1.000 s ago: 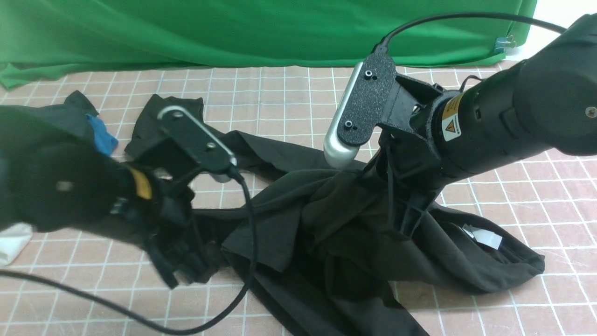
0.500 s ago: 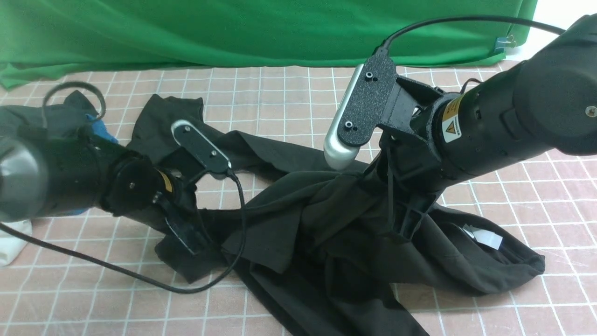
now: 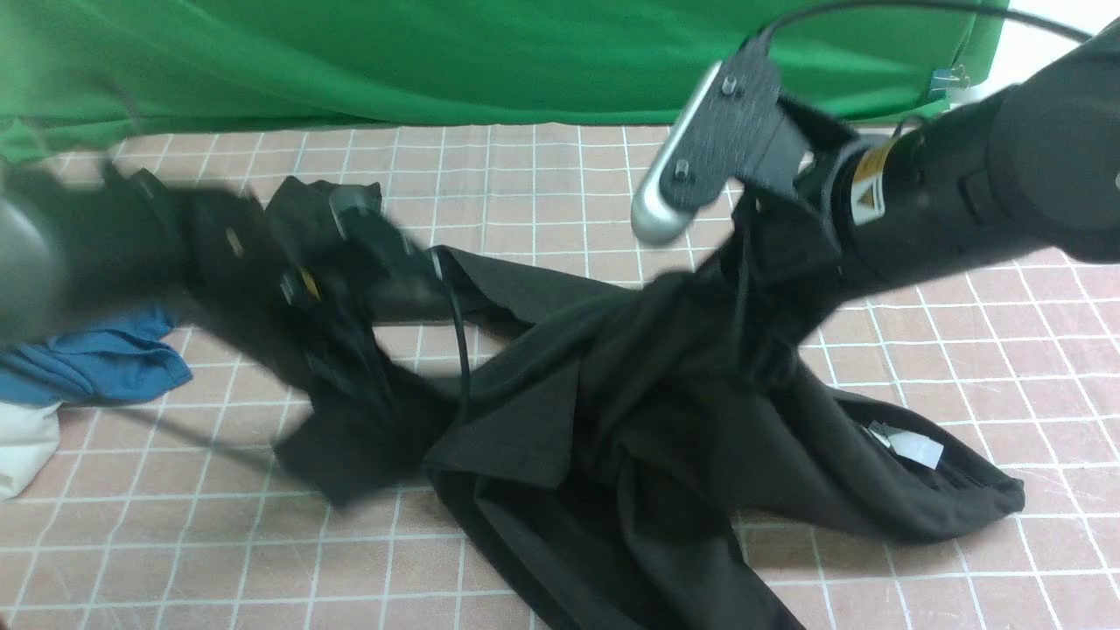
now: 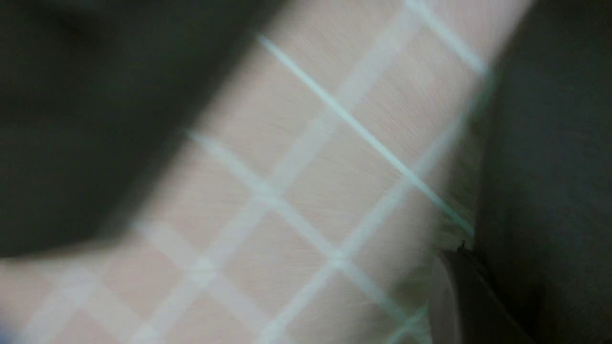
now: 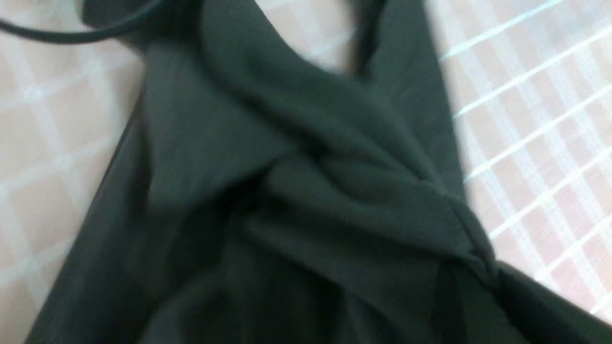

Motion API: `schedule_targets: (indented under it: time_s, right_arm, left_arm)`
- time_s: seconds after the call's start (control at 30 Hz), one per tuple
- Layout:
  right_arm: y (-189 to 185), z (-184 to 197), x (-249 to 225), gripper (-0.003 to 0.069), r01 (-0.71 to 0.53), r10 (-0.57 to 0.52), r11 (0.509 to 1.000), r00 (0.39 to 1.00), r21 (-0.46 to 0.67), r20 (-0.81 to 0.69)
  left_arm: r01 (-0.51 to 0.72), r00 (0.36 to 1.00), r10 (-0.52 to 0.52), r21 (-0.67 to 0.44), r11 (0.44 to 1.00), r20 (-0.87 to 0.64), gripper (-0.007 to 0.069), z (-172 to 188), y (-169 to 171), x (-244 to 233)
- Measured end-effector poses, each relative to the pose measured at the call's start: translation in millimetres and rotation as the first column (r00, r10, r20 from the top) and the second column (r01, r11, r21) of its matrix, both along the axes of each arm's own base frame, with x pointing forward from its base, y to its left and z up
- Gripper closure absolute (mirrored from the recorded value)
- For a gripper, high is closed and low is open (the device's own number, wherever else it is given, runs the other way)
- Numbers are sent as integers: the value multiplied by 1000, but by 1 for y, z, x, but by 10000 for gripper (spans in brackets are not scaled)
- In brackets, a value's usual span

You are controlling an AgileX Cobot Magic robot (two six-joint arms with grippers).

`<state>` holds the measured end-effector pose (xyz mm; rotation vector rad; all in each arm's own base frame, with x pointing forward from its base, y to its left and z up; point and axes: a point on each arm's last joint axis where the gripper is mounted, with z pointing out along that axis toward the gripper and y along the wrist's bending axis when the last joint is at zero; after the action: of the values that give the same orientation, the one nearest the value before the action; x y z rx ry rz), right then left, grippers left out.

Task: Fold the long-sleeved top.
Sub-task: Spread the long sleeves with your arms and place them on the tabletop

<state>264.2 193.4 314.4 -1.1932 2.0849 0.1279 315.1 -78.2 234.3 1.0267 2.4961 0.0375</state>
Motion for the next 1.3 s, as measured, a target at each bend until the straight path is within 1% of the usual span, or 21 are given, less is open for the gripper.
schedule_targets:
  time_s: [0.1, 0.2, 0.23, 0.27, 0.33, 0.37, 0.4, 0.47, 0.53, 0.6, 0.67, 0.77, 0.8, 0.83, 0.87, 0.9, 0.97, 1.07, 1.1, 1.2, 1.3]
  right_arm:
    - [11, 5, 12, 610, -4, -2, 998, 996, 68, 85]
    - [26, 16, 28, 610, -41, 26, 995, 986, 89, 165]
    - [28, 20, 30, 610, -48, 30, 995, 983, 93, 180]
    - [37, 29, 41, 610, -59, 35, 993, 976, 104, 213]
    - [41, 41, 47, 610, -61, 31, 991, 969, 116, 245]
    - [46, 63, 53, 610, -83, 39, 987, 954, 136, 296]
    - [47, 74, 55, 610, -88, 40, 986, 949, 142, 314]
    - [46, 96, 52, 610, -88, 34, 986, 940, 143, 339]
    - [40, 111, 45, 610, -109, 69, 988, 943, 105, 325]
    - [32, 108, 36, 610, -126, 118, 992, 964, 21, 238]
    - [24, 93, 32, 610, -132, 140, 989, 983, -70, 117]
    - [9, 50, 28, 590, -118, 97, 973, 989, -201, -113]
    - [9, 47, 28, 583, -115, 90, 972, 988, -206, -125]
    - [3, 26, 27, 550, -91, 41, 966, 977, -242, -208]
    - [0, 18, 26, 527, -80, 18, 964, 971, -252, -239]
    - [-8, 0, 25, 466, -48, -40, 958, 954, -284, -297]
    - [-20, -22, 23, 337, -19, -104, 945, 930, -327, -354]
    - [-41, -41, 19, 153, 48, -218, 923, 883, -382, -415]
    - [-45, -43, 18, 130, 64, -238, 920, 875, -386, -422]
    - [-65, -40, 9, 114, 149, -320, 910, 846, -388, -426]
    - [-81, -23, -3, 162, 235, -371, 906, 842, -353, -392]
  left_arm:
    - [-46, 987, 45, 5, 999, 152, 596, 82, 6, -1]
    - [-70, 956, 72, -16, 997, 285, 595, 156, 12, -15]
    - [-71, 950, 75, -21, 997, 302, 595, 162, 12, -16]
    - [-86, 922, 99, -53, 995, 375, 595, 206, 17, -32]
    - [-91, 903, 114, -75, 993, 414, 595, 229, 19, -42]
    - [-98, 874, 146, -125, 987, 464, 595, 262, 23, -59]
    - [-91, 857, 157, -156, 984, 491, 595, 279, 23, -70]
    - [-58, 830, 162, -206, 977, 534, 595, 300, 20, -87]
    - [15, 820, 123, -236, 972, 559, 595, 311, 9, -106]
    - [99, 847, 51, -252, 963, 529, 595, 304, -10, -118]
    - [171, 893, -41, -253, 952, 449, 595, 282, -34, -123]
    - [272, 941, -211, -217, 938, 265, 595, 224, -82, -128]
    - [278, 942, -222, -214, 936, 253, 595, 219, -86, -128]
    - [325, 939, -290, -203, 924, 185, 595, 188, -109, -131]
    - [341, 935, -310, -203, 918, 172, 595, 180, -116, -132]
    - [390, 920, -371, -210, 897, 123, 595, 149, -139, -138]
    - [446, 895, -436, -243, 861, 98, 595, 122, -166, -149]
    - [503, 861, -503, -260, 824, 69, 595, 95, -198, -156]
    - [515, 853, -518, -266, 815, 66, 595, 90, -204, -157]
    - [536, 834, -550, -283, 796, 33, 594, 64, -229, -153]
    - [542, 821, -571, -282, 791, -23, 570, 35, -250, -144]
